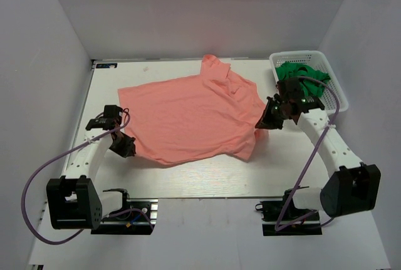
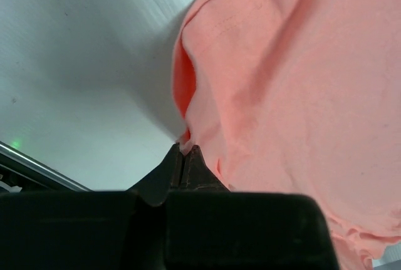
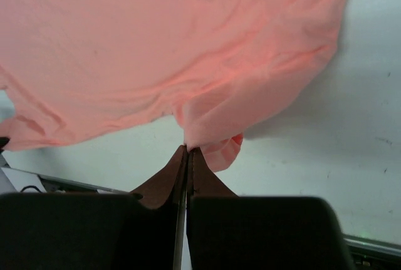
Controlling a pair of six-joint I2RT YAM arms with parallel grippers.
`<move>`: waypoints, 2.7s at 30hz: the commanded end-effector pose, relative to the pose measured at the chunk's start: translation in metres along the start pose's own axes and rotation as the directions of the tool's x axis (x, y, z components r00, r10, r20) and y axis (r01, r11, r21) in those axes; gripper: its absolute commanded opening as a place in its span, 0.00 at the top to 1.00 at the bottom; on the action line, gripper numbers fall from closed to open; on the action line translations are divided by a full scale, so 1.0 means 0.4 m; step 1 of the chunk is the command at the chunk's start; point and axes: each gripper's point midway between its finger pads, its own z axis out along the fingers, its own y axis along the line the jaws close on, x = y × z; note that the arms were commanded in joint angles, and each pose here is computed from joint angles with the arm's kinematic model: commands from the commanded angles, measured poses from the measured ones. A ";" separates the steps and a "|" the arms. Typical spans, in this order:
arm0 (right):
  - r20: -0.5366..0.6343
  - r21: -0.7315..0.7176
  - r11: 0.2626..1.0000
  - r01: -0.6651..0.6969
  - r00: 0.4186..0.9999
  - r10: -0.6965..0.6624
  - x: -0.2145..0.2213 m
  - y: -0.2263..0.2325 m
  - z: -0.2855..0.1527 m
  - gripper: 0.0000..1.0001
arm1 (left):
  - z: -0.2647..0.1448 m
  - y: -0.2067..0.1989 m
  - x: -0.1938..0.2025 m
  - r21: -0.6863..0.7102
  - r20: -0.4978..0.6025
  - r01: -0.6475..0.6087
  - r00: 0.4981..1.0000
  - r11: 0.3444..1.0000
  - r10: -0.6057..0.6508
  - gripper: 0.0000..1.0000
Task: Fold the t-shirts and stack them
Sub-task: Grap the side of the flattened tshirt closest away from the robot with both arms, then fold the flattened tshirt in 1/3 of the way
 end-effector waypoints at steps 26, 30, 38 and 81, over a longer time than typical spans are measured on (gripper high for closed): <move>0.194 -0.133 0.991 -0.019 0.980 0.044 -0.413 0.137 0.089 1.00 | 0.013 -0.092 -0.167 -0.021 0.096 0.159 0.983 0.987 -0.156 1.00; 0.242 -0.183 0.983 0.021 0.970 0.024 -0.455 0.166 0.095 1.00 | 0.021 -0.089 -0.183 -0.028 0.117 0.180 0.978 0.983 -0.175 1.00; 0.212 -0.167 0.980 0.105 0.975 -0.068 -0.500 0.172 0.159 1.00 | 0.082 -0.116 -0.201 -0.042 0.109 0.170 0.980 0.985 -0.164 1.00; 0.035 0.227 0.745 0.628 0.759 -0.650 -0.253 -0.103 0.241 0.10 | 0.007 -0.300 -0.198 0.312 0.147 -0.045 0.989 0.949 -0.002 0.00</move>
